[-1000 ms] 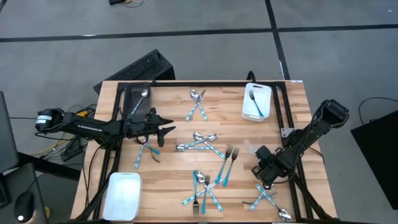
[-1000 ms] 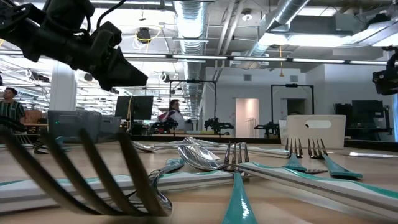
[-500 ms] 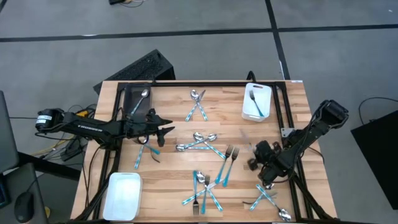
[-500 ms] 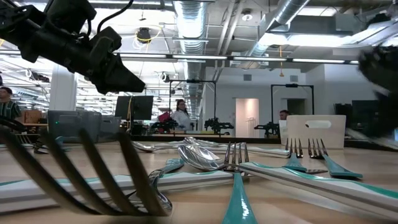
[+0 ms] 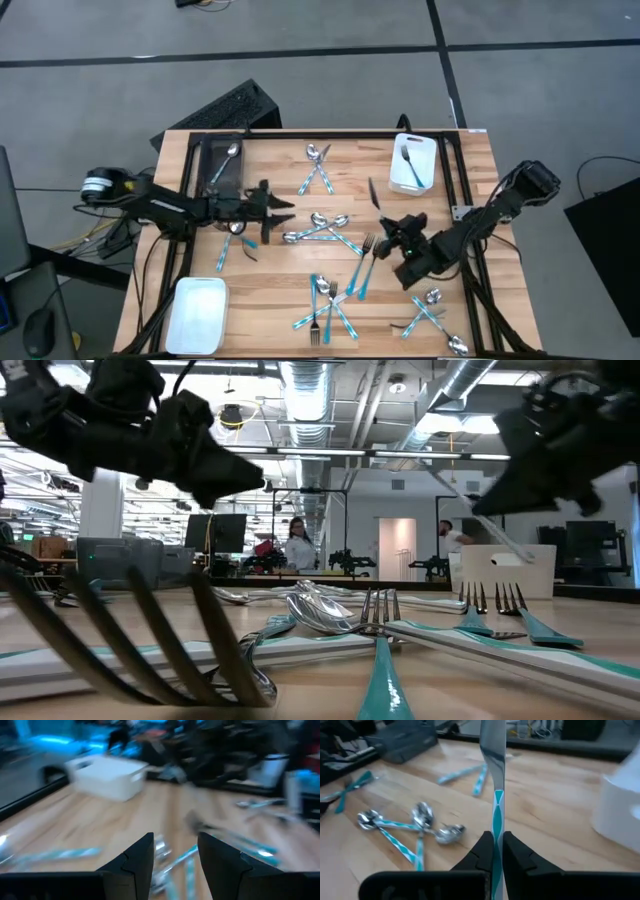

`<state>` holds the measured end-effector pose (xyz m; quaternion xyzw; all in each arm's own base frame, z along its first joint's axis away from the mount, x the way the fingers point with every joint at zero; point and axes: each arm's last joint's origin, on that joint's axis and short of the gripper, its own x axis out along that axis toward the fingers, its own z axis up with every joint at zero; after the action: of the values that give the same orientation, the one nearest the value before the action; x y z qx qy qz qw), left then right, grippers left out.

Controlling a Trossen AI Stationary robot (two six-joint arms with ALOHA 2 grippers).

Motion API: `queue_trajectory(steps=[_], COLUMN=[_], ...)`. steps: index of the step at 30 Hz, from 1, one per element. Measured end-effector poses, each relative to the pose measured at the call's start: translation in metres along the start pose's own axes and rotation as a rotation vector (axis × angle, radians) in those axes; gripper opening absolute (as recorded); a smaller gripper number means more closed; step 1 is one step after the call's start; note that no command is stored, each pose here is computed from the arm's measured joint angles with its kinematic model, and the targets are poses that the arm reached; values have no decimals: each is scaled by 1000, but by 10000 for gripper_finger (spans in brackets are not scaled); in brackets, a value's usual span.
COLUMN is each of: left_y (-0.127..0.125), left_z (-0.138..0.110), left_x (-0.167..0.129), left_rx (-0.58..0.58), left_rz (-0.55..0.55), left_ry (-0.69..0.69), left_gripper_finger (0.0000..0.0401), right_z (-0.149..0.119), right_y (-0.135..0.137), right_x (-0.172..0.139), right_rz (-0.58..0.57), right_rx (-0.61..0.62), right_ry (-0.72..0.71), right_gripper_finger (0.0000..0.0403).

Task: Sort silverware by color (type)
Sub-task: Put the light blue table knife into the bottom white bin

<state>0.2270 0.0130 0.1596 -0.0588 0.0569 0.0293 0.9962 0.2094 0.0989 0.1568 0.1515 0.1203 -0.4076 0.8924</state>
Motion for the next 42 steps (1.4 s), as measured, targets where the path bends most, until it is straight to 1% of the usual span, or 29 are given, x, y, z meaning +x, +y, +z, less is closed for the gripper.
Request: queue_trajectory(steps=[2, 5, 8, 13, 16, 20, 22, 24, 26, 28, 32, 35, 38, 42], left_y=[-3, -7, -8, -10, -9, -7, -7, -9, -10, -12, -12, -12, -11, -9], left_z=[-1, -1, 3, 18, 28, 39, 46, 53, 62, 73, 87, 96, 99, 99], left_x=[10, 27, 44, 65, 72, 77, 81, 86, 91, 97, 108, 112, 114, 114], left_rx=[19, 61, 106, 138, 152, 142, 142, 147, 168, 191, 212, 205, 193, 190], left_rz=[-38, -52, -35, 5, 59, 135, 124, 78, 40, 35, 63, 119, 170, 190], left_ry=[-29, -40, -51, -101, -138, -180, -197, -201, -211, -219, -188, -177, -178, -178], left_gripper_finger=[139, 139, 141, 148, 150, 151, 151, 151, 151, 151, 151, 151, 151, 148], right_z=[7, 18, 29, 41, 44, 45, 46, 47, 48, 50, 53, 56, 57, 58], right_y=[9, 21, 29, 32, 31, 30, 30, 29, 29, 30, 33, 35, 36, 36], right_x=[5, 10, 14, 21, 25, 28, 29, 31, 32, 32, 31, 31, 31, 31], right_rz=[29, 69, 88, 77, 61, 51, 48, 43, 46, 56, 58, 51, 47, 45], right_rx=[-33, -91, -135, -168, -157, -149, -146, -151, -176, -204, -247, -281, -311, -342], right_ry=[-26, -73, -121, -171, -177, -180, -182, -183, -183, -186, -202, -209, -213, -215], right_gripper_finger=[42, 42, 42, 42, 42, 42, 42, 42, 42, 42, 42, 42, 42, 42])
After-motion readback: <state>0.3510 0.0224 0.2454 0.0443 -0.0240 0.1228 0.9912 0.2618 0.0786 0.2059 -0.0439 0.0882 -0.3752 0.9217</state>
